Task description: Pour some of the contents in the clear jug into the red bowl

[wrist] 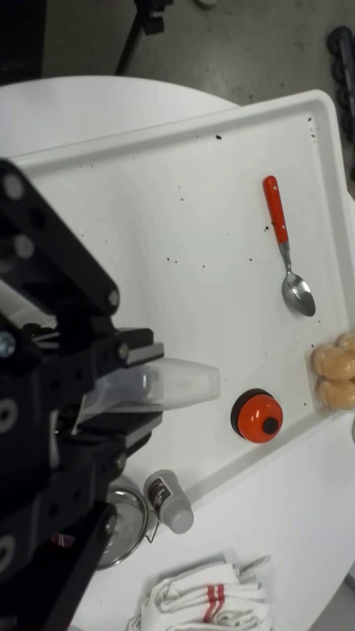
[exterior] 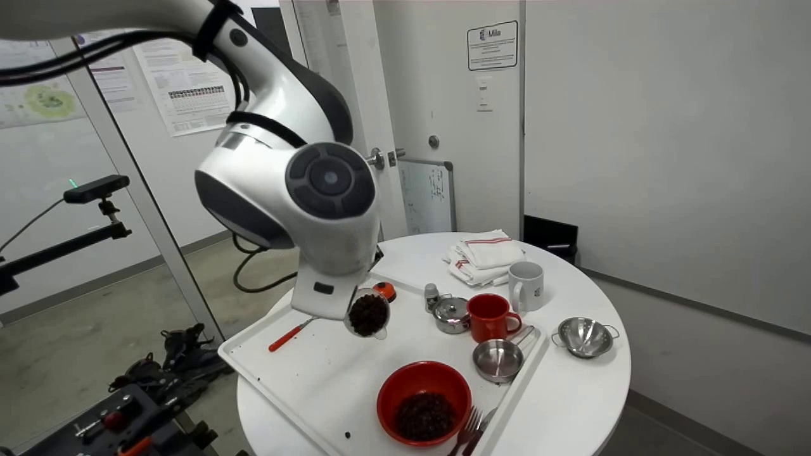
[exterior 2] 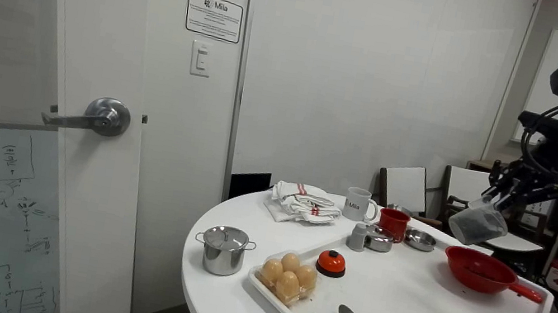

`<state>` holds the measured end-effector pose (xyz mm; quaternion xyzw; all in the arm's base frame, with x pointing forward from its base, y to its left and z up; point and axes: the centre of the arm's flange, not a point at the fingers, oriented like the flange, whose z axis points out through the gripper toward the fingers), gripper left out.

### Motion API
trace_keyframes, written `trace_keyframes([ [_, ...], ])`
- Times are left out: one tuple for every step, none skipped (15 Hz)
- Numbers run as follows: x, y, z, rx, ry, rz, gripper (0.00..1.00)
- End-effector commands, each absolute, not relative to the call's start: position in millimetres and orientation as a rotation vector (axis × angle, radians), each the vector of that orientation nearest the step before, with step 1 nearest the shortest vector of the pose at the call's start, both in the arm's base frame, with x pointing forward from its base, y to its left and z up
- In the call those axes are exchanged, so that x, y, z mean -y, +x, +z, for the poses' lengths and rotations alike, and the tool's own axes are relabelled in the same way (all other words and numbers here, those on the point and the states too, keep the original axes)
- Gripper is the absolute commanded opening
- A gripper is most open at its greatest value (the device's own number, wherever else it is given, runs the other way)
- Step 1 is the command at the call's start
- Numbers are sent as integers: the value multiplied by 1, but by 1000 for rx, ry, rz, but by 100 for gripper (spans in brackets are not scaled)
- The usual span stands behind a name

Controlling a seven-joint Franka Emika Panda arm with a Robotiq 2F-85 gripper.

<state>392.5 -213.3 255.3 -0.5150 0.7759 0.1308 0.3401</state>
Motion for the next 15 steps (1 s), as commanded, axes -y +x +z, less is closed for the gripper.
trace_keyframes([
  [173, 420, 290, -2125, -1531, 360, 7],
  [157, 433, 294, -2157, -1585, 370, 7],
  [144, 444, 296, -2185, -1640, 380, 7],
  [127, 459, 297, -2214, -1694, 392, 7],
  [112, 471, 296, -2249, -1741, 395, 7],
  [97, 482, 294, -2285, -1786, 398, 7],
  [82, 493, 291, -2333, -1817, 383, 7],
  [70, 503, 285, -2377, -1846, 373, 7],
  [59, 513, 279, -2425, -1870, 364, 7],
  [50, 523, 271, -2477, -1886, 350, 7],
  [43, 530, 264, -2527, -1904, 342, 7],
  [36, 537, 254, -2584, -1914, 328, 7],
  [29, 543, 246, -2641, -1920, 312, 7],
  [24, 548, 239, -2700, -1922, 299, 7],
  [17, 553, 231, -2762, -1922, 293, 7],
])
